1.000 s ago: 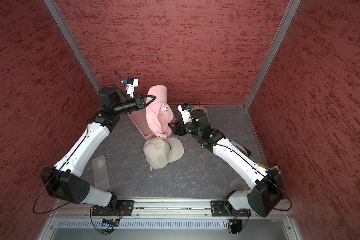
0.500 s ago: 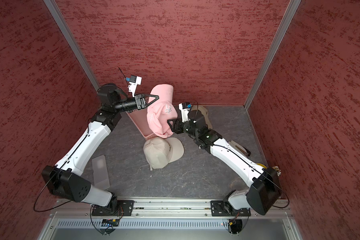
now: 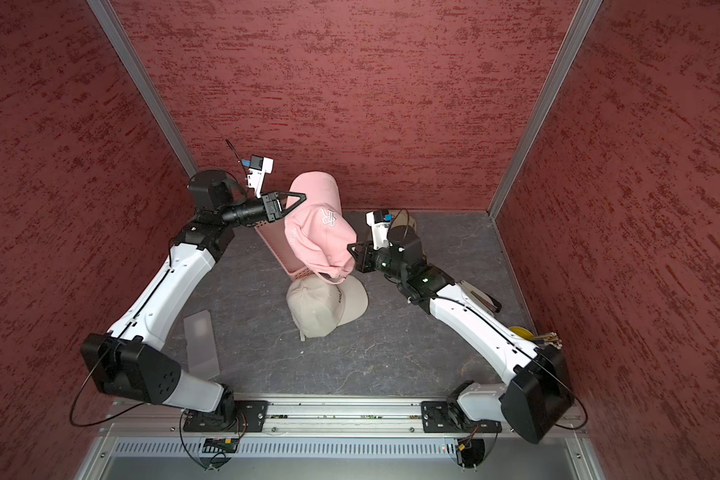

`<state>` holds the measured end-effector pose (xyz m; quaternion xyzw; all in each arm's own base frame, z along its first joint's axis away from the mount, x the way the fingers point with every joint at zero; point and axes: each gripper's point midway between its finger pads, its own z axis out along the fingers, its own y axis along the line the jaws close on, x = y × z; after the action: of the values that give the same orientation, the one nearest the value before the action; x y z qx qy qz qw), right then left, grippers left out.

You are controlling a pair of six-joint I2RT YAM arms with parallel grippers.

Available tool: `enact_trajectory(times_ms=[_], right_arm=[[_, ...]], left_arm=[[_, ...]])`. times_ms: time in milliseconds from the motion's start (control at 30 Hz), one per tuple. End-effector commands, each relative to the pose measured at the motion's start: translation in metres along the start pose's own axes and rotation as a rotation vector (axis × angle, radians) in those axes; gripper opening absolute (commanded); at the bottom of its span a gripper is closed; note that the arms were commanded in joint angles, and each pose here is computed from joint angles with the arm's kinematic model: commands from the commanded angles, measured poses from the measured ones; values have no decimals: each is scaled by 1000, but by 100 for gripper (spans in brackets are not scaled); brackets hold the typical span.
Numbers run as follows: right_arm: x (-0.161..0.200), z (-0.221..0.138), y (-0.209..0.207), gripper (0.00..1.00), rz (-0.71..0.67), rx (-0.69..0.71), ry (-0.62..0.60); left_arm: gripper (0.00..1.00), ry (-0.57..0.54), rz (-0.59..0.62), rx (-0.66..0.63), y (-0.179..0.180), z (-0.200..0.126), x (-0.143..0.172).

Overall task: Turn the baseball cap inside out
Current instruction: Turn over the baseball cap.

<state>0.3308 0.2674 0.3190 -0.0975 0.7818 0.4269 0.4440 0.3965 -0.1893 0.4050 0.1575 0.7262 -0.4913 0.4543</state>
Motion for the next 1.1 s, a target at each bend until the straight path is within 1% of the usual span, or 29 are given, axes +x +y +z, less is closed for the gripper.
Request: enact_trajectory(times_ms=[0, 133, 200, 267, 400, 467, 533, 600, 633, 700, 833, 933, 967, 1033, 1067], right_arm=[[-18, -33, 17, 0, -24, -100, -71], [-17, -51, 3, 0, -33, -66, -88], [-21, -53, 0, 0, -35, -61, -116], [-24, -47, 1, 0, -40, -82, -123], [-30, -26, 10, 0, -64, -147, -137], [-32, -17, 17, 0, -100, -175, -151], [-36, -11, 24, 0, -127, -206, -182], [-40, -9, 31, 0, -148, -230, -218], [-43, -7, 34, 3, -153, -237, -232], [-46, -6, 41, 5, -183, -254, -253], [-55, -15, 57, 4, -209, -319, -324], [-65, -21, 69, 5, -223, -368, -367], [-68, -23, 72, 9, -229, -374, -375], [-72, -19, 65, 27, -235, -307, -350], [-71, -14, 57, 38, -245, -242, -309]], left_arm=[[0, -30, 88, -126, 25, -18, 0], [0, -14, 109, -193, 30, -26, 10], [0, -5, 107, -193, 28, -27, 15], [0, -9, 76, -149, 16, -24, 16], [0, -50, -23, -64, -18, -7, 12], [0, -58, -110, -76, -19, 1, 12], [0, -52, -215, -130, -9, 10, 18], [0, -55, -262, -123, -9, 18, 23], [0, -66, -287, -123, -8, 21, 25], [0, -80, -304, -115, -8, 25, 26], [0, -86, -364, -66, -9, 34, 31], [0, -63, -359, -77, -6, 41, 39], [0, -54, -353, -81, -6, 43, 41], [0, -48, -355, -96, -5, 43, 45], [0, -55, -355, -104, -4, 40, 44]])
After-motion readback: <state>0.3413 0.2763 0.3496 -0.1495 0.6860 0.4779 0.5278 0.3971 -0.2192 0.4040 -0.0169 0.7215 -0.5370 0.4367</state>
